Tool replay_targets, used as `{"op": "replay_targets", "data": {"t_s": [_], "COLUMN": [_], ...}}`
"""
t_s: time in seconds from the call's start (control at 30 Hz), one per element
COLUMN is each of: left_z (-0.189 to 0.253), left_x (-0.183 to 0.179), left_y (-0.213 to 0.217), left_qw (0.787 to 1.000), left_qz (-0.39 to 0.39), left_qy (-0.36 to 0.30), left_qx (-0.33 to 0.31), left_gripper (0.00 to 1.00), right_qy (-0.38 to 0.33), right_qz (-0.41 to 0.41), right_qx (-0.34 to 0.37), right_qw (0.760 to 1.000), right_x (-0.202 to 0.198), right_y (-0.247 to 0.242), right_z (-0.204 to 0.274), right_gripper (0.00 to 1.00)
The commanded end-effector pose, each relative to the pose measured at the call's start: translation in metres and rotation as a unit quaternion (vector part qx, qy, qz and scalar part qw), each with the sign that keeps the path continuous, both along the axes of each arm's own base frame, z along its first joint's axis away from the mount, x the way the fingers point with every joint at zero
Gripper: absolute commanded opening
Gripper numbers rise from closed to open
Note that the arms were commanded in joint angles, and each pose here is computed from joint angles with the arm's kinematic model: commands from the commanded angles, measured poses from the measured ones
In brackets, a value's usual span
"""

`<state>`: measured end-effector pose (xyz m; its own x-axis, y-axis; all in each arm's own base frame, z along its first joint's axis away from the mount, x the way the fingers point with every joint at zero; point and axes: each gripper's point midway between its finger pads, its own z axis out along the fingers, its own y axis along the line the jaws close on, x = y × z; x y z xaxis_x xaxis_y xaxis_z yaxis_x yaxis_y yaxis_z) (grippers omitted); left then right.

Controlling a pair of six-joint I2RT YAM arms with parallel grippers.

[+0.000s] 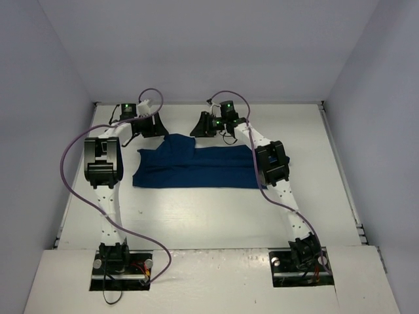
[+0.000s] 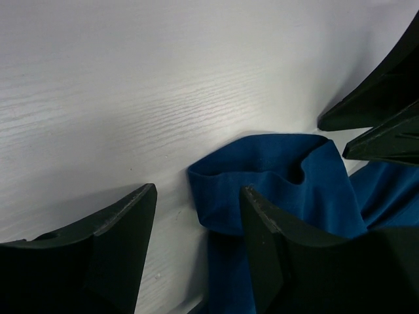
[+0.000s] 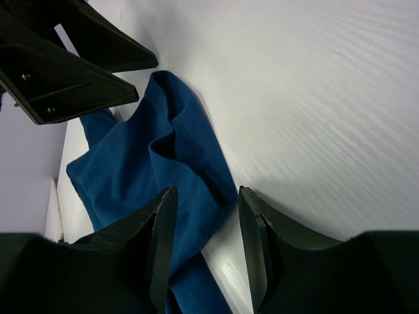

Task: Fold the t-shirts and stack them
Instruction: Fold the other side of the tshirt into a rectangle

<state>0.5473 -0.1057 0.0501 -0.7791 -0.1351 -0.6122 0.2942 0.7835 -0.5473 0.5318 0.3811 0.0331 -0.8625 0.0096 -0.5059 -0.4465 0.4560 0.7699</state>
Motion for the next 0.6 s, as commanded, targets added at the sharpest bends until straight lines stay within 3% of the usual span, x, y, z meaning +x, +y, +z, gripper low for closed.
{"op": "replay_targets", "data": {"t_s": [0.0, 0.3, 0.43, 0.57], "left_z": [0.005, 0.000, -0.002, -0.003], "left_x": [0.000, -0.005, -0.004, -0.002], "left_y": [-0.006, -0.011, -0.011, -0.013], "left_qw": [1.000, 0.999, 0.999, 0.999], "left_qz": [-0.006, -0.016, -0.015, -0.018], "left_qy": [0.002, 0.018, 0.021, 0.020], "left_qx": [-0.013, -0.030, -0.031, -0.035], "left_gripper": [0.49, 0.41, 0.33, 0.15], "right_qy": [0.016, 0.027, 0.029, 0.024], "right_qz": [0.017, 0.028, 0.032, 0.040], "right_qx": [0.004, 0.014, 0.016, 0.023], "right_qw": [1.000, 0.999, 0.999, 0.999], "right_x": [-0.013, -0.022, -0.023, -0.025], "right_y": [0.015, 0.020, 0.020, 0.023], "right_z": [-0.013, -0.015, -0.018, -0.014], "right_gripper": [0.39, 0.36, 0.24, 0.04]}}
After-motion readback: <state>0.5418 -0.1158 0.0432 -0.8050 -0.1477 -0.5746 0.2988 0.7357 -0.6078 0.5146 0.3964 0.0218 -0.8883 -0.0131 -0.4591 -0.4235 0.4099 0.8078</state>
